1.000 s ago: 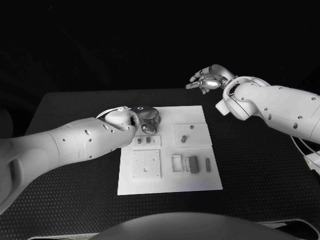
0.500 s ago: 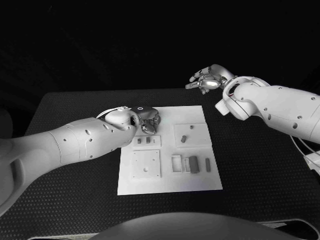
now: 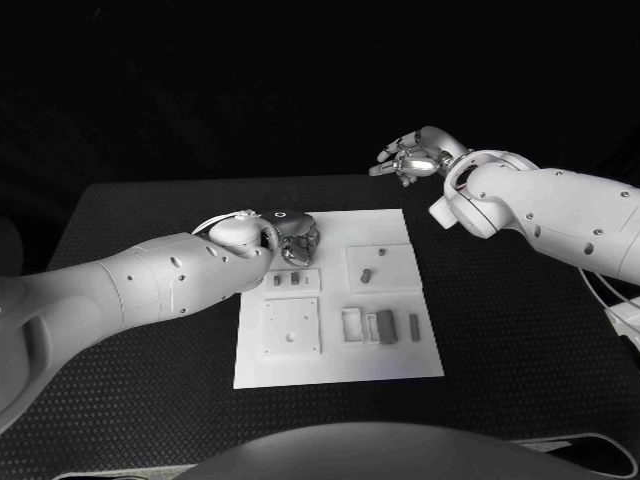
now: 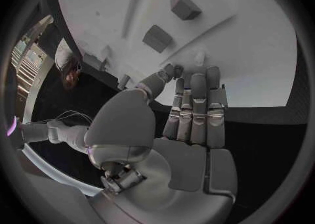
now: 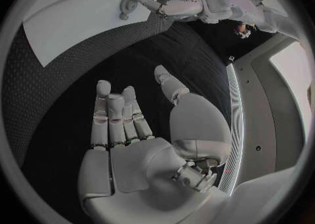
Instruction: Assemble the parts on the task board
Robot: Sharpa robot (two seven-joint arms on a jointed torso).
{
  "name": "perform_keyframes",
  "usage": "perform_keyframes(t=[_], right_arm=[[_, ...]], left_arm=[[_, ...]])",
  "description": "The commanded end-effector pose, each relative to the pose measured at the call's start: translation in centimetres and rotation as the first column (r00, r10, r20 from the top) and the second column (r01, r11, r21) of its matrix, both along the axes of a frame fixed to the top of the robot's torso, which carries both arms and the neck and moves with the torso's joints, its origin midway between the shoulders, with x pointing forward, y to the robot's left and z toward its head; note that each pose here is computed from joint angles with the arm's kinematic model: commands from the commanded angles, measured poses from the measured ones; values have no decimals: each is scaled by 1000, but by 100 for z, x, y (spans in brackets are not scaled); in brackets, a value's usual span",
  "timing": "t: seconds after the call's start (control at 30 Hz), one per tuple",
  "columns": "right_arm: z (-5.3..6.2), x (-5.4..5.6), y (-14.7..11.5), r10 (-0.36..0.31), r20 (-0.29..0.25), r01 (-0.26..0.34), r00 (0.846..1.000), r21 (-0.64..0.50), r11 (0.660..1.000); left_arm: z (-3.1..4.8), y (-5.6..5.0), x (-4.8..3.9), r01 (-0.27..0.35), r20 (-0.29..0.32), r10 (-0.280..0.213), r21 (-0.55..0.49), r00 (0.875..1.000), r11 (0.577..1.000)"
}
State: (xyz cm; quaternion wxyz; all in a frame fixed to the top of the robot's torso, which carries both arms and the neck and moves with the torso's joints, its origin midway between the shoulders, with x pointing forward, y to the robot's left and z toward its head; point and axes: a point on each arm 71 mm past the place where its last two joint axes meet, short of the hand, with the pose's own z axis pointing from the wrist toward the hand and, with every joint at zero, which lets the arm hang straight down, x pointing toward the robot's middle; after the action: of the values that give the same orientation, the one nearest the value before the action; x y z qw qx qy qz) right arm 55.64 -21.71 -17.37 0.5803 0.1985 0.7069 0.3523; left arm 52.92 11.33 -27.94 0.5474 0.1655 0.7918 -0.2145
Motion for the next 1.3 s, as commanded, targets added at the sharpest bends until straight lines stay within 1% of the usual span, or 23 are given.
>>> perform_keyframes(t=[0.03,0.23,0.53,0.83,0.97,1.2,1.3], right_arm=[[1,-6,16,17,0,-17,1000,0,1000],[1,-7,25,19,-1,-19,1000,1,1000],[1,-7,24,19,-1,-19,1000,1,1000],[1,-8,24,19,-1,-19,1000,1,1000],[2,-10,26,19,0,-19,1000,1,1000],[3,-11,23,19,0,-19,1000,2,1000],[3,-11,24,19,0,-19,1000,2,1000]], left_arm=[[-118,-33,-63,27,-68,-24,34,997,999],[-167,-31,-75,27,-82,-23,46,996,999],[-238,12,-94,31,-101,-23,72,995,997],[-262,15,-108,45,-105,-37,76,994,996],[-259,17,-109,46,-89,-41,63,995,997],[-204,23,-94,42,-30,-42,-5,999,999],[-176,37,-87,33,-11,-34,-49,999,998]])
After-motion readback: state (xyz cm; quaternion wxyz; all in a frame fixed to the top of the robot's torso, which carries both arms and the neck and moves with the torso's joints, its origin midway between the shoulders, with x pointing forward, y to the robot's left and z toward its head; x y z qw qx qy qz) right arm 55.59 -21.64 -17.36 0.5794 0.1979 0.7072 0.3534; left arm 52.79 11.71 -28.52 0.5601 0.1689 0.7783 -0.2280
